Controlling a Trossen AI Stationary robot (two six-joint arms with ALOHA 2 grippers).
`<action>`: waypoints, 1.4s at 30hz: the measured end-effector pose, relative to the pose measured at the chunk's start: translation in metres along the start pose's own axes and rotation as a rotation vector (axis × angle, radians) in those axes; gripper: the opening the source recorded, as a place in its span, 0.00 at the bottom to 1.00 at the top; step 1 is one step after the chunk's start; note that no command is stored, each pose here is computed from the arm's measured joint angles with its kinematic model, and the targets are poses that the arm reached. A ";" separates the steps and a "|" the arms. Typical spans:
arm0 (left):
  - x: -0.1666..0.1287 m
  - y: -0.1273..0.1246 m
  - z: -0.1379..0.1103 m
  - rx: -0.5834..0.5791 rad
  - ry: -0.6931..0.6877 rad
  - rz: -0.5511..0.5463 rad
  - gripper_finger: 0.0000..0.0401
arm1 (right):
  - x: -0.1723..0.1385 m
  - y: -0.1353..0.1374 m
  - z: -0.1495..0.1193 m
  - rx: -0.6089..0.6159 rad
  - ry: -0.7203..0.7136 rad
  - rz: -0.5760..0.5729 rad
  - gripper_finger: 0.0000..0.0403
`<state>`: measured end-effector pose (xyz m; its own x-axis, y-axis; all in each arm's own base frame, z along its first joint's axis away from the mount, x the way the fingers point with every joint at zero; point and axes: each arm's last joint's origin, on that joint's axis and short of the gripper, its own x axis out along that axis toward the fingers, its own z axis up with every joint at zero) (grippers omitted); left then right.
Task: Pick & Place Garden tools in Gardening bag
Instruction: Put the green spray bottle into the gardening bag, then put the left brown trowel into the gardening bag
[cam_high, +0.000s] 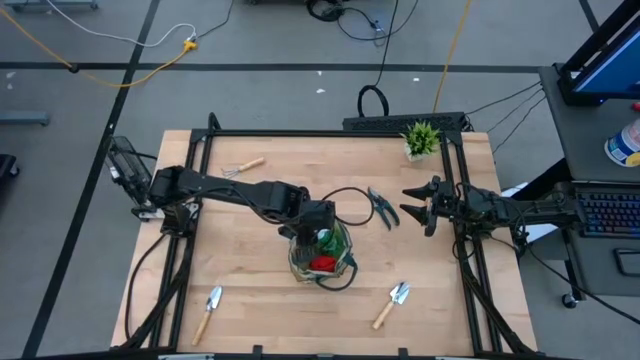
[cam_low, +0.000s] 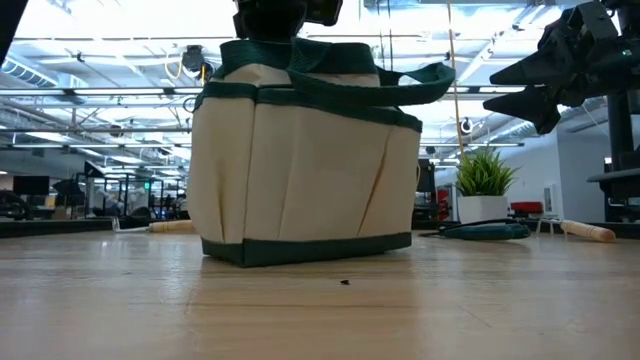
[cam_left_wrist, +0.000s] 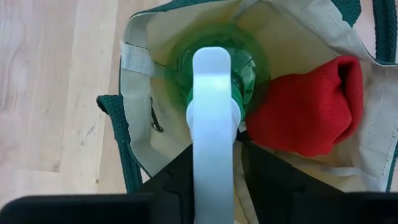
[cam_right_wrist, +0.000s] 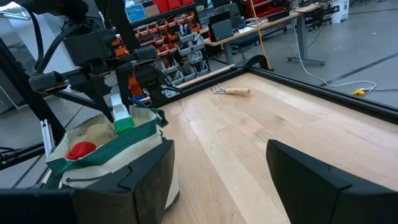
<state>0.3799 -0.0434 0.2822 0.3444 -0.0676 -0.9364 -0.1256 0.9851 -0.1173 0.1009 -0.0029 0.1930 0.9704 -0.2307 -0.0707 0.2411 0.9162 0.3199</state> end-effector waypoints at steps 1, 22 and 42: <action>0.000 0.000 0.000 0.000 0.000 0.000 0.32 | 0.000 0.000 0.000 0.000 0.000 0.000 0.62; -0.039 -0.001 0.014 0.130 -0.073 0.039 0.34 | 0.000 0.000 0.000 0.000 0.000 0.000 0.62; -0.085 0.020 -0.001 -0.076 0.117 0.188 0.35 | 0.000 0.000 0.000 0.000 0.000 0.000 0.62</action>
<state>0.3470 -0.0178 0.3593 0.1989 0.0935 -0.9755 -0.2490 0.9676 0.0420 0.1009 -0.0029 0.1930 0.9704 -0.2307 -0.0707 0.2412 0.9163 0.3197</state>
